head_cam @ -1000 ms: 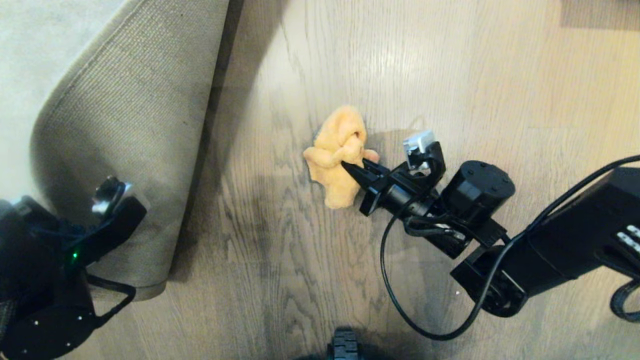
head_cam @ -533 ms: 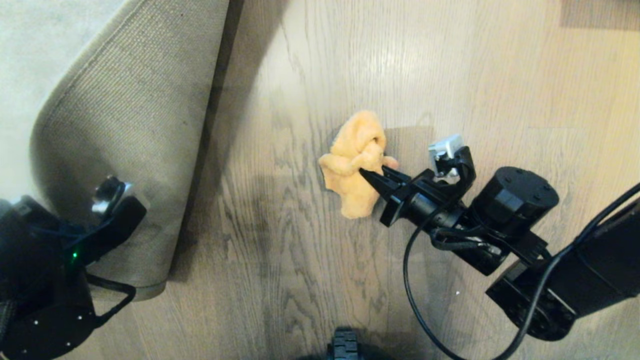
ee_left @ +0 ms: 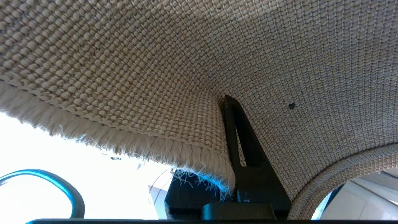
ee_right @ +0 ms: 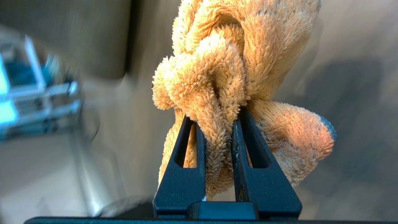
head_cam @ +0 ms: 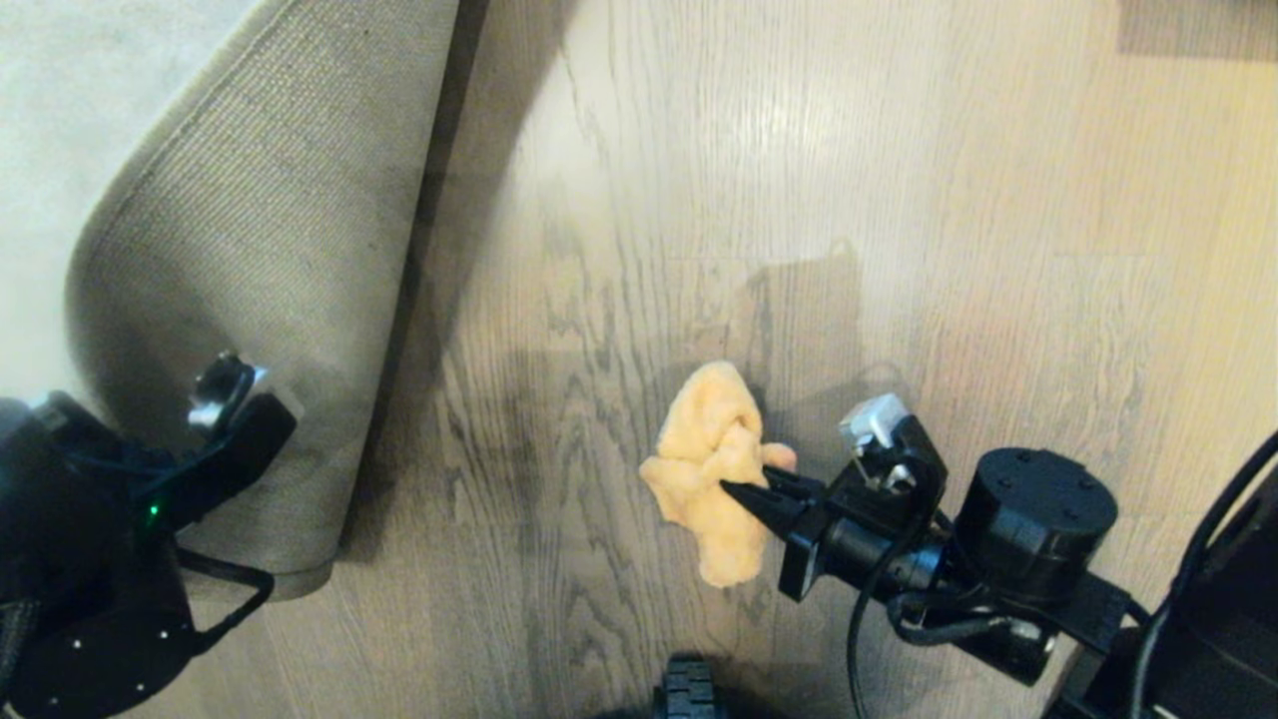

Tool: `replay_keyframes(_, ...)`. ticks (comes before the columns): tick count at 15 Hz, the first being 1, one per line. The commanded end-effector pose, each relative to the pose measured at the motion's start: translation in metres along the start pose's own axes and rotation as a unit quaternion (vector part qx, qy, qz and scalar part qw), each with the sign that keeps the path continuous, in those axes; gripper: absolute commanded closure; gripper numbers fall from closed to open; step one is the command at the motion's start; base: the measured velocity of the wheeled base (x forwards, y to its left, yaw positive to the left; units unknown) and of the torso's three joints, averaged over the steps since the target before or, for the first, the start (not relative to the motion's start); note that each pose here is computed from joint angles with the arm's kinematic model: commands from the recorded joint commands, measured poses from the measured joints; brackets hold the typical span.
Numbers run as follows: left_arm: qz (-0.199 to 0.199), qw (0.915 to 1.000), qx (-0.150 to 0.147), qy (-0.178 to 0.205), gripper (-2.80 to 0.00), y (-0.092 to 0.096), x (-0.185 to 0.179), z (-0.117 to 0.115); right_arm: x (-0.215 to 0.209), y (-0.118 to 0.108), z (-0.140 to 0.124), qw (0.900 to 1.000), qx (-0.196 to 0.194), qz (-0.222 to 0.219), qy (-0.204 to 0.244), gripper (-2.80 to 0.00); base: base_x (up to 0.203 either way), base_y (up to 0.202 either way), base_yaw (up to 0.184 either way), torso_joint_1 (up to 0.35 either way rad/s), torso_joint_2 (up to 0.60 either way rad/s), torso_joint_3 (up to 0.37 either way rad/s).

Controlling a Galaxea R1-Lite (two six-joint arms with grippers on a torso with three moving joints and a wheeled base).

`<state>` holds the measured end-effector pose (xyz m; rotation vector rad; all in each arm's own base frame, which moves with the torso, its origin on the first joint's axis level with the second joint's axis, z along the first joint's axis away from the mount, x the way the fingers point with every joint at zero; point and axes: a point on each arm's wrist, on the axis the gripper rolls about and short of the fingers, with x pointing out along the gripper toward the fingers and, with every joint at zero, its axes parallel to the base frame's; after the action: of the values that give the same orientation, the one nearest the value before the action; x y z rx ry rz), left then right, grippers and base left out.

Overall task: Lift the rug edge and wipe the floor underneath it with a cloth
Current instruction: Wipe the floor under the carpet with a rag

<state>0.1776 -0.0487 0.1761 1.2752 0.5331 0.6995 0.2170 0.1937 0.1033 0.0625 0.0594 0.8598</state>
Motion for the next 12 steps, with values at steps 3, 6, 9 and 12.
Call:
replay_keyframes(3, -0.001, 1.0000, 0.007, 0.003, 0.00, -0.002, 0.001, 0.002, 0.029, 0.026, -0.043, 0.998, 0.005, 0.035, 0.047, 0.00, 0.000, 0.000, 0.000, 0.000, 0.00, 0.000)
replay_keyframes(6, 0.000, 1.0000, 0.007, 0.004, 0.00, -0.002, 0.001, 0.001, 0.064, 0.038, -0.062, 0.998, 0.003, 0.054, 0.039, 0.00, 0.000, 0.000, 0.000, 0.000, 0.00, 0.000)
replay_keyframes(9, 0.000, 1.0000, 0.006, 0.004, 0.00, -0.002, 0.001, 0.001, 0.076, 0.041, -0.079, 0.997, 0.004, 0.058, 0.050, 0.00, 0.000, 0.000, 0.000, 0.000, 0.00, 0.000)
replay_keyframes(12, -0.001, 1.0000, 0.007, 0.004, 0.00, -0.003, 0.001, 0.001, 0.093, 0.039, -0.075, 0.999, 0.017, 0.041, 0.019, 0.00, 0.000, 0.000, 0.000, 0.000, 0.00, 0.000)
